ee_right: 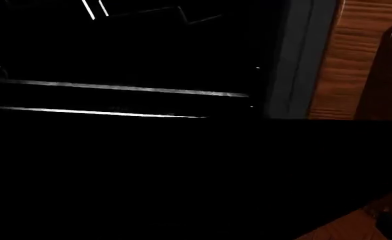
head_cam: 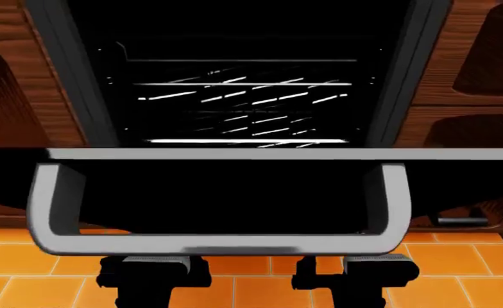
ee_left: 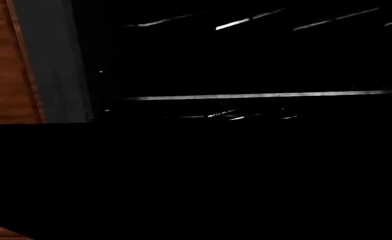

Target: Close the dishwasher door

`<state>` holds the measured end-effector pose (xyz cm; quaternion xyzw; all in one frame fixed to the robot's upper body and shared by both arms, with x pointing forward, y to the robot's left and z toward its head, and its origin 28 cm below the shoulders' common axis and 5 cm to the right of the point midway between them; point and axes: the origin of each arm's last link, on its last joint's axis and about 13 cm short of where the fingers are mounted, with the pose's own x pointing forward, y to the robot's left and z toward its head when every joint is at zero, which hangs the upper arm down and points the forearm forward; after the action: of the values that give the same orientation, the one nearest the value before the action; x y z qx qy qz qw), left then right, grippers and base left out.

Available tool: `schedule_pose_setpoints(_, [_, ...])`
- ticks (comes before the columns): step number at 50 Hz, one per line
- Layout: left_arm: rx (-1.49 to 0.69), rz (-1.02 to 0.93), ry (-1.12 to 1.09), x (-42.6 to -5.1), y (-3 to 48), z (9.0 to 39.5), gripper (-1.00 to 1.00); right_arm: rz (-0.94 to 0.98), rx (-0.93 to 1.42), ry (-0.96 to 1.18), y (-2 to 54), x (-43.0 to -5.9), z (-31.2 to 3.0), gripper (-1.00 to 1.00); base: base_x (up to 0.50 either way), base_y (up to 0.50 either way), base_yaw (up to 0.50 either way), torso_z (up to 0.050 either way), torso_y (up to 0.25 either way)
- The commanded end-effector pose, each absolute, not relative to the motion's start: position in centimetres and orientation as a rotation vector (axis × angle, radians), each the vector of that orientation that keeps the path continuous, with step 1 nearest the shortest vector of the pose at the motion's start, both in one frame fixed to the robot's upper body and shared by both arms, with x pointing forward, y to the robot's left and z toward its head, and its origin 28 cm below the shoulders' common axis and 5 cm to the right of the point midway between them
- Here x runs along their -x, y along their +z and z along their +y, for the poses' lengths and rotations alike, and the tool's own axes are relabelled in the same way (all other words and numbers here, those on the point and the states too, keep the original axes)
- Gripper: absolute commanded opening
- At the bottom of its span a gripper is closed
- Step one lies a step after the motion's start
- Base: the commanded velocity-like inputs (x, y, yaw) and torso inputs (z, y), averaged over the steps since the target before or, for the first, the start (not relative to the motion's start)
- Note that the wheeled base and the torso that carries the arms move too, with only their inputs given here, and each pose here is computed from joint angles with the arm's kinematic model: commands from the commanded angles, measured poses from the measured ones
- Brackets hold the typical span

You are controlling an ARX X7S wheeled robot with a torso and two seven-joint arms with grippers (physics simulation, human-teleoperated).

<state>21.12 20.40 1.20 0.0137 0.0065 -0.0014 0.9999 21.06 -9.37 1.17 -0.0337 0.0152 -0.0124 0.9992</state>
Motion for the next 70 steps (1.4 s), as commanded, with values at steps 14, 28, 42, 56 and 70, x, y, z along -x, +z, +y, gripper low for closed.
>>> schedule_pose_setpoints(14, [-0.03,0.019,-0.005,-21.0,1.1,20.4,1.0,0.005,0.071,-0.021,1.2,-20.8,-9.3,1.0,0.0,0.0,0.0,0.0,0.0])
schedule_pose_setpoints(28, [-0.03,0.019,-0.002,-21.1,1.1,20.4,1.0,0.028,0.069,-0.031,1.2,-20.9,-9.4,1.0,0.09,0.0,0.0,0.0,0.0])
schedule_pose_setpoints(42, [-0.038,0.03,0.005,-21.2,1.1,20.4,1.0,0.026,0.066,-0.047,1.2,-21.2,-9.4,1.0,0.0,0.0,0.0,0.0,0.0])
schedule_pose_setpoints(56, [-0.046,-0.021,-0.035,-22.5,3.8,20.5,1.0,-0.012,0.089,-0.075,4.8,-23.2,-9.6,1.0,0.0,0.0,0.0,0.0,0.001])
schedule_pose_setpoints(70, [-0.008,-0.027,-0.043,-24.1,5.7,20.3,1.0,-0.016,0.111,-0.1,5.7,-24.7,-9.7,1.0,0.0,0.0,0.0,0.0,0.003])
